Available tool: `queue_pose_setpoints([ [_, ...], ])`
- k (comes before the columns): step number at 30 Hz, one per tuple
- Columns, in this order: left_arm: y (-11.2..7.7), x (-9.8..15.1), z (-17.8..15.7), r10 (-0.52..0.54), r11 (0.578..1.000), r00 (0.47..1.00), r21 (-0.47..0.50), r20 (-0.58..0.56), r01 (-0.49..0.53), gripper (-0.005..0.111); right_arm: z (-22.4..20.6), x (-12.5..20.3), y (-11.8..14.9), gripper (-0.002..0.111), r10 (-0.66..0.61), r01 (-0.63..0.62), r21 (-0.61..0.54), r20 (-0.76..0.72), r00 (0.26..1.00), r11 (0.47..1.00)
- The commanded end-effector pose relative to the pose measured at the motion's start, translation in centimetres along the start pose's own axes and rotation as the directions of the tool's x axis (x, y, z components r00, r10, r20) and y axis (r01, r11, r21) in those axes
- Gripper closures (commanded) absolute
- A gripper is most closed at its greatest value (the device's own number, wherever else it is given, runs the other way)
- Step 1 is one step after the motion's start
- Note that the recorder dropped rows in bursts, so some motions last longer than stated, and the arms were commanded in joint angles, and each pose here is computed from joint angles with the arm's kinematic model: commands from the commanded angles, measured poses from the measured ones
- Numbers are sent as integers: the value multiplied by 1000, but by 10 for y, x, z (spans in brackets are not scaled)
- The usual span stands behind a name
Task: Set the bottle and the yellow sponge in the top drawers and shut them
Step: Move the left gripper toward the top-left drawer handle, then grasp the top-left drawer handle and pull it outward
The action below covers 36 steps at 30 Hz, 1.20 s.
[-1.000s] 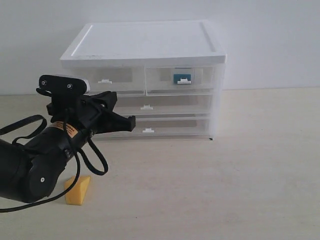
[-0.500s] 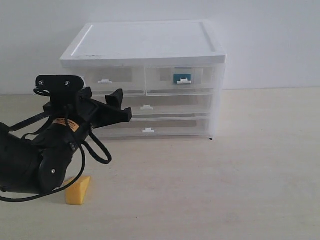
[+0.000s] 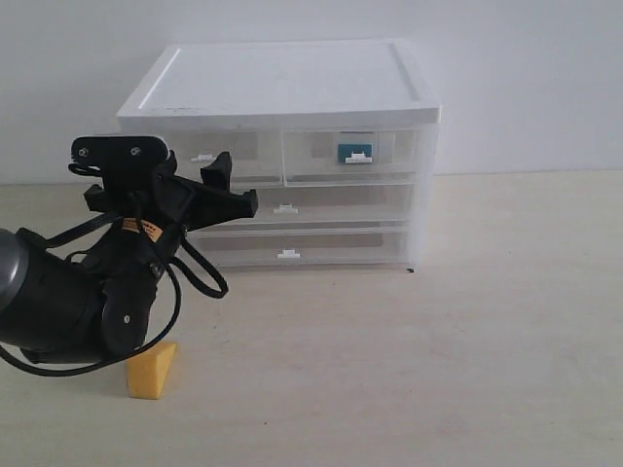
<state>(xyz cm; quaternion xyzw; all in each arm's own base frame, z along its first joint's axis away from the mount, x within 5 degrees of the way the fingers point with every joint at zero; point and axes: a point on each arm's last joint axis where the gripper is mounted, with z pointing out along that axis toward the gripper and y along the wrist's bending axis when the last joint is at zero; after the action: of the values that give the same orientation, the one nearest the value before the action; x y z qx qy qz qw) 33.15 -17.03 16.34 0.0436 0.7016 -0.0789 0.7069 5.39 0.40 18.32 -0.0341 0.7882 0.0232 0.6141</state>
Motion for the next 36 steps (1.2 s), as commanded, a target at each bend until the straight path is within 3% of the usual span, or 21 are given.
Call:
queue_pose_setpoints([
  [1,-2,-6,5,-2,1000,1000,-4,23,2,47,0,-1,0,108,-1,1,1,13,1000,1000],
  [11,-5,15,19,8,1000,1000,-15,12,-8,47,0,-1,0,108,-1,1,1,13,1000,1000],
  [23,-6,11,21,34,999,997,-26,65,-32,50,0,-1,0,108,-1,1,1,13,1000,1000],
  [26,-6,11,21,34,999,997,-26,65,-32,61,0,-1,0,108,-1,1,1,13,1000,1000],
  [32,-3,12,21,24,999,998,-50,59,-21,102,0,-1,0,108,-1,1,1,13,1000,1000],
  [36,-3,12,21,23,998,998,-51,57,-20,103,0,-1,0,108,-1,1,1,13,1000,1000],
])
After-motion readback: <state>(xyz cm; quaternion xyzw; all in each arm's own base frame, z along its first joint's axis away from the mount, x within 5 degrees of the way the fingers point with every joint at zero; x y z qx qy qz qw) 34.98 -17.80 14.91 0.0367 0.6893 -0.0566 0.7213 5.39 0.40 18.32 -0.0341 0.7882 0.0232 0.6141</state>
